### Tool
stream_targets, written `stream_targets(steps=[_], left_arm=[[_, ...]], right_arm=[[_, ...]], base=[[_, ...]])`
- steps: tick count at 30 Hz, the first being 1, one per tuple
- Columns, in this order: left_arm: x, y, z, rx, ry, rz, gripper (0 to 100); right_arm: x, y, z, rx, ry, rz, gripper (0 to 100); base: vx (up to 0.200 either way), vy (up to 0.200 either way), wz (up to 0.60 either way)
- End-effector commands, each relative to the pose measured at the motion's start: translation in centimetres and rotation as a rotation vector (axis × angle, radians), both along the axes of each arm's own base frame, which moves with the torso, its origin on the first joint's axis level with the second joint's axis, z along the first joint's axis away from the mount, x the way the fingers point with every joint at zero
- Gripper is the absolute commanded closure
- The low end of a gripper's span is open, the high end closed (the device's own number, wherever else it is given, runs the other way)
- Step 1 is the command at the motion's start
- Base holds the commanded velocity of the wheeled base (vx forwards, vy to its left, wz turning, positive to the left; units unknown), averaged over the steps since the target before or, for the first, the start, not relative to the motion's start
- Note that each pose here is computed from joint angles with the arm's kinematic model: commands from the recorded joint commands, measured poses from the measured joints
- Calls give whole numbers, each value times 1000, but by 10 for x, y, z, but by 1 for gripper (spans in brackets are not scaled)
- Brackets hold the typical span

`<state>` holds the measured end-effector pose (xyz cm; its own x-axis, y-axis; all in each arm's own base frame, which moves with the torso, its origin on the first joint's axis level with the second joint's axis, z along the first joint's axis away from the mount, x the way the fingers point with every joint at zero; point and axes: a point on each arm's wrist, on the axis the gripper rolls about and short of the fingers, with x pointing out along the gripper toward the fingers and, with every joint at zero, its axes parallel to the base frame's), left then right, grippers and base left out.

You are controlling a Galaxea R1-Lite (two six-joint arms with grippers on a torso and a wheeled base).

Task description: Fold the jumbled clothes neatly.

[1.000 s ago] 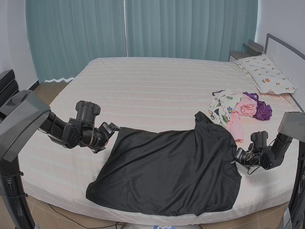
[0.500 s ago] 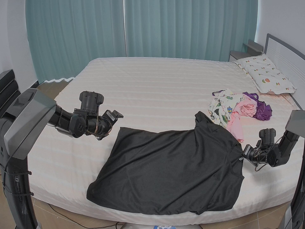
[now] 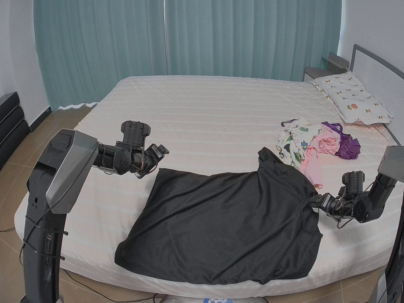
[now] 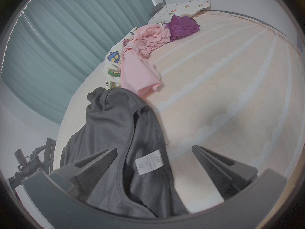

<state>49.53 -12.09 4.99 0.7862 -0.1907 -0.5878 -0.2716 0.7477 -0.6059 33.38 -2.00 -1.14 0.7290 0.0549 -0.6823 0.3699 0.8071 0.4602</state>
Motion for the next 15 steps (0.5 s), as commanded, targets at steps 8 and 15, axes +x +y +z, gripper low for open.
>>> stream_targets(steps=[8,15], left_arm=[[11,-7,-30,16,19,-11,0],[18,-17,-37,17,0,-25,0]], right_arm=[[-2,4,4,3,-6,12,0],[-4,4,7,5,-12,12,0]], base=[[0,0,0],[0,0,0]])
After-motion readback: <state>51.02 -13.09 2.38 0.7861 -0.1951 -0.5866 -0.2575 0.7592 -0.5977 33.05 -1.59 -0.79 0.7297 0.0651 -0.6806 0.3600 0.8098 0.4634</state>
